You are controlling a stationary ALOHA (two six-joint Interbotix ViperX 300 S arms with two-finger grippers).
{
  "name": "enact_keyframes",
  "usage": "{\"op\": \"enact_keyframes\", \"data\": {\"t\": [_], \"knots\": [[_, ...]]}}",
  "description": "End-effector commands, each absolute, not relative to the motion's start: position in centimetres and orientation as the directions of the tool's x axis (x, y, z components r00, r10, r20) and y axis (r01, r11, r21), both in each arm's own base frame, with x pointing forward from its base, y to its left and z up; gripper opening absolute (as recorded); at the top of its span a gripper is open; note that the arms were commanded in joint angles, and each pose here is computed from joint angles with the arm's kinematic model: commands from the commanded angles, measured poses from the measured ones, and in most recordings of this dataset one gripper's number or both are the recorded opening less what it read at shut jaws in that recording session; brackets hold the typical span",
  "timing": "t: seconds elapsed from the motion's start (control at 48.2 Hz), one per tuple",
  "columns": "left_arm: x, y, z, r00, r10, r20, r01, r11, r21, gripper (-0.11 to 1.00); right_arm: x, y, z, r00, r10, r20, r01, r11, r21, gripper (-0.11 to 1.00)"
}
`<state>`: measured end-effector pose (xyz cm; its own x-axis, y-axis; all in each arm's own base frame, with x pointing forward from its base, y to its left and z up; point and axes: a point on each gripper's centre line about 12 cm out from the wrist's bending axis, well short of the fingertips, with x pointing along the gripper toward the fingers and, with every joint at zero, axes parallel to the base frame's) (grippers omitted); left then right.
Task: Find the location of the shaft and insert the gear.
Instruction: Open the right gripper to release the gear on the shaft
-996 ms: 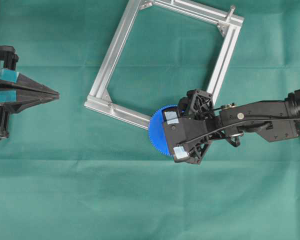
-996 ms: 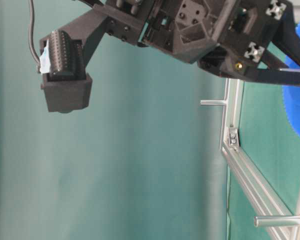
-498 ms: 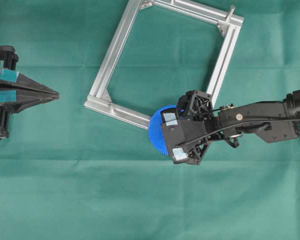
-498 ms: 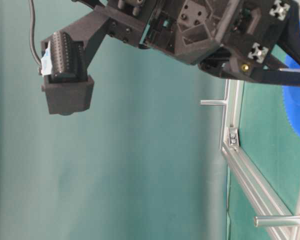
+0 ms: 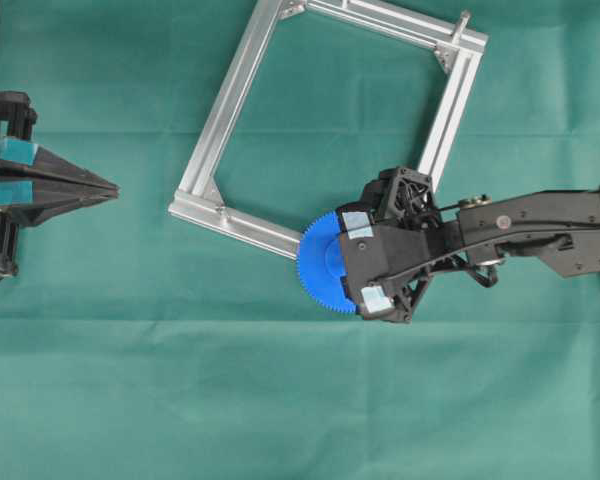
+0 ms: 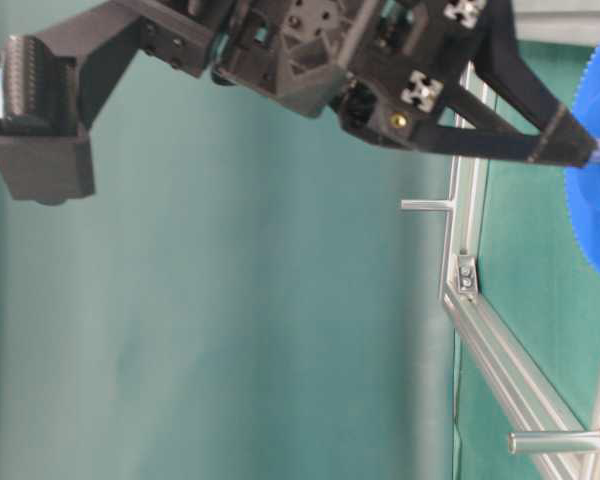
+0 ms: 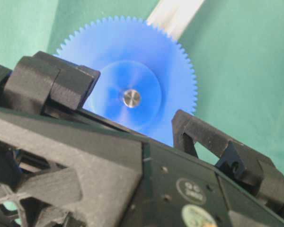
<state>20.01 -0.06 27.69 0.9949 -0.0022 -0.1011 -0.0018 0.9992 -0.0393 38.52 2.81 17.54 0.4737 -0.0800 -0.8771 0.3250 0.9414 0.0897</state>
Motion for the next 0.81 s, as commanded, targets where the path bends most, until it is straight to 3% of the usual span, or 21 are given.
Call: {"op": "enact_keyframes", "data": {"t": [0.0, 0.789], "knots": [[20.3, -0.1, 28.6, 0.997, -0.005, -0.083, 0.001, 0.999, -0.044, 0.0, 38.5, 2.8, 19.2, 0.509, -0.084, -0.857, 0.315, 0.944, 0.095, 0.86], [20.3, -0.1, 28.5, 0.996, -0.004, -0.089, 0.0, 0.999, -0.044, 0.0, 35.7, 2.3, 23.8, 0.621, -0.084, -0.78, 0.283, 0.951, 0.124, 0.86]]}}
